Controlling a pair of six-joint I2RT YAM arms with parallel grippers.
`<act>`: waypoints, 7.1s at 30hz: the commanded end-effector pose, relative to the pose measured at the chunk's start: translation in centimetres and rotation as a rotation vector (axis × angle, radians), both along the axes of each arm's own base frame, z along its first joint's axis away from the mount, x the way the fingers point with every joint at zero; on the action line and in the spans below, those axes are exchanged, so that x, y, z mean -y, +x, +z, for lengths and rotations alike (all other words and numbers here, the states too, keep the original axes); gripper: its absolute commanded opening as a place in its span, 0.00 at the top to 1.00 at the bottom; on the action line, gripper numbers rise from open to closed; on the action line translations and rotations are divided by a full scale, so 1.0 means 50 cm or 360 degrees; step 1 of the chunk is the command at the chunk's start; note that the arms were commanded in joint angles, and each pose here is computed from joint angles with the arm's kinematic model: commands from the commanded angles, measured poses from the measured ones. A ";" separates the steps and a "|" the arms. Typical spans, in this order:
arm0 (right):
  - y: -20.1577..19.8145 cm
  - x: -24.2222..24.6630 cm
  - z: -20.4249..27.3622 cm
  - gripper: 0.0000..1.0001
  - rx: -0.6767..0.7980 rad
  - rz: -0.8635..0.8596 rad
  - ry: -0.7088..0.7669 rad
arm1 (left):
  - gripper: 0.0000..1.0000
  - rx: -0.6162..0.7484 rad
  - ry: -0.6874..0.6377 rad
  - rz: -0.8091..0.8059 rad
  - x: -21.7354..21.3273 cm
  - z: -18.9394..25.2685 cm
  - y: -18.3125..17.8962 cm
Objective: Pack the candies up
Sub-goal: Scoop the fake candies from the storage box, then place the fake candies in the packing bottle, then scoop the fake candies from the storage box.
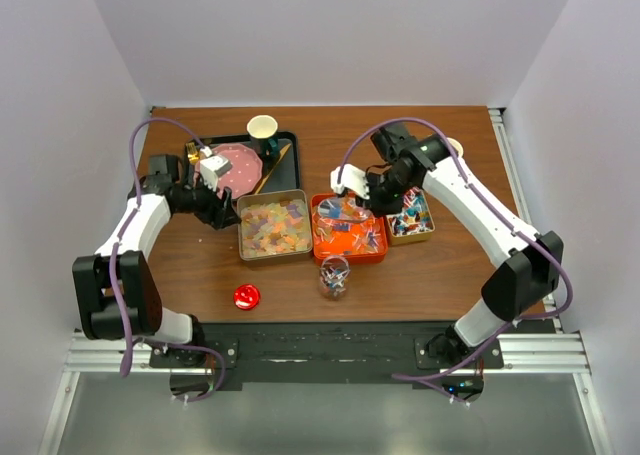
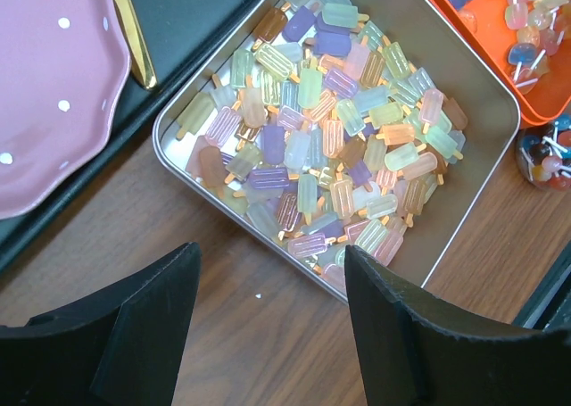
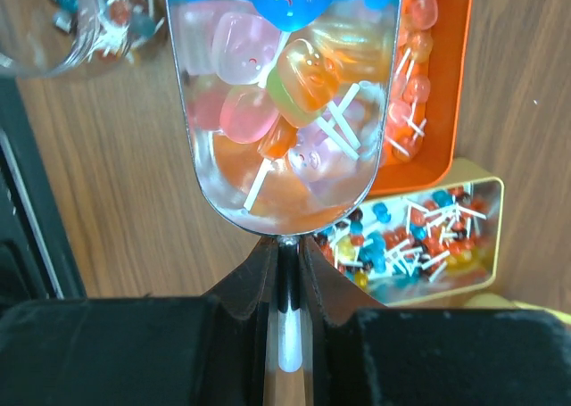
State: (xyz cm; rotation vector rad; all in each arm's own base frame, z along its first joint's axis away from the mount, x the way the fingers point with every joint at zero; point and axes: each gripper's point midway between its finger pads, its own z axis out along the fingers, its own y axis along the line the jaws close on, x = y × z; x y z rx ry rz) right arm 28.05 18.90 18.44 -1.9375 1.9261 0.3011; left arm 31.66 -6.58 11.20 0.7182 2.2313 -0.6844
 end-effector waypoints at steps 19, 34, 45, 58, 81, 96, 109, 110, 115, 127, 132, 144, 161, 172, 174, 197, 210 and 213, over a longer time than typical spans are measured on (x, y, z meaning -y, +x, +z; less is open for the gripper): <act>-0.135 0.123 0.076 1.00 0.0399 0.0760 -0.0875 | 0.30 0.0197 -0.0059 0.0136 0.005 0.044 -0.014; -0.126 0.118 0.074 1.00 0.0458 0.0780 -0.1111 | 0.30 0.0254 -0.0065 0.0141 0.009 0.047 -0.037; -0.131 0.120 0.083 1.00 0.0476 0.0802 -0.1224 | 0.29 0.0309 -0.0061 0.0162 0.007 0.056 -0.029; -0.124 0.126 0.086 1.00 0.0495 0.0802 -0.1293 | 0.29 0.0338 -0.0053 0.0145 0.007 0.052 -0.027; -0.108 0.082 0.069 1.00 0.0361 0.0266 -0.0836 | 0.65 0.0443 -0.0465 -0.0055 0.110 0.223 -0.024; 0.047 -0.078 -0.037 1.00 0.0096 -0.0224 -0.0445 | 0.70 0.0024 -0.0381 -0.0184 0.172 0.198 -0.021; 0.086 -0.050 -0.003 1.00 0.0175 -0.0075 -0.0637 | 1.00 -0.0118 -0.0915 -0.0330 0.250 0.217 -0.003; 0.085 -0.066 -0.006 1.00 0.0142 -0.0100 -0.0591 | 1.00 -0.0175 -0.0953 -0.0321 0.255 0.221 -0.004; 0.089 -0.134 0.020 1.00 0.0113 -0.0088 -0.0420 | 1.00 -0.0274 -0.1003 -0.0302 0.279 0.199 0.022; 0.052 -0.240 0.140 1.00 0.0260 -0.0082 0.0026 | 1.00 -0.0390 -0.0950 -0.0121 0.284 0.116 0.080; 0.050 -0.193 0.134 1.00 0.0256 -0.0141 -0.0037 | 0.84 -0.0371 -0.0923 -0.0111 0.278 0.123 0.080; 0.015 0.050 0.001 1.00 -0.0136 -0.0257 -0.0683 | 0.40 -0.0161 -0.0399 0.0155 0.165 0.086 0.069; -0.016 0.162 -0.043 1.00 -0.0181 -0.0254 -0.1185 | 0.41 -0.0190 -0.0422 0.0234 0.142 0.070 0.098; 0.039 0.160 -0.034 1.00 0.0003 -0.0183 -0.1401 | 0.41 -0.0202 -0.0437 0.0235 0.144 0.066 0.120; 0.050 0.156 -0.029 1.00 0.0048 -0.0145 -0.1441 | 0.41 -0.0200 -0.0436 0.0237 0.144 0.066 0.119; 0.036 0.099 -0.108 1.00 -0.0094 0.0087 -0.1498 | 0.41 -0.0183 -0.0471 0.0323 0.104 0.060 0.110; 0.028 0.069 -0.136 1.00 -0.0161 0.0139 -0.1456 | 0.41 -0.0177 -0.0478 0.0330 0.102 0.057 0.108; 0.026 0.045 -0.145 1.00 -0.0162 0.0176 -0.1429 | 0.41 -0.0178 -0.0477 0.0339 0.098 0.057 0.107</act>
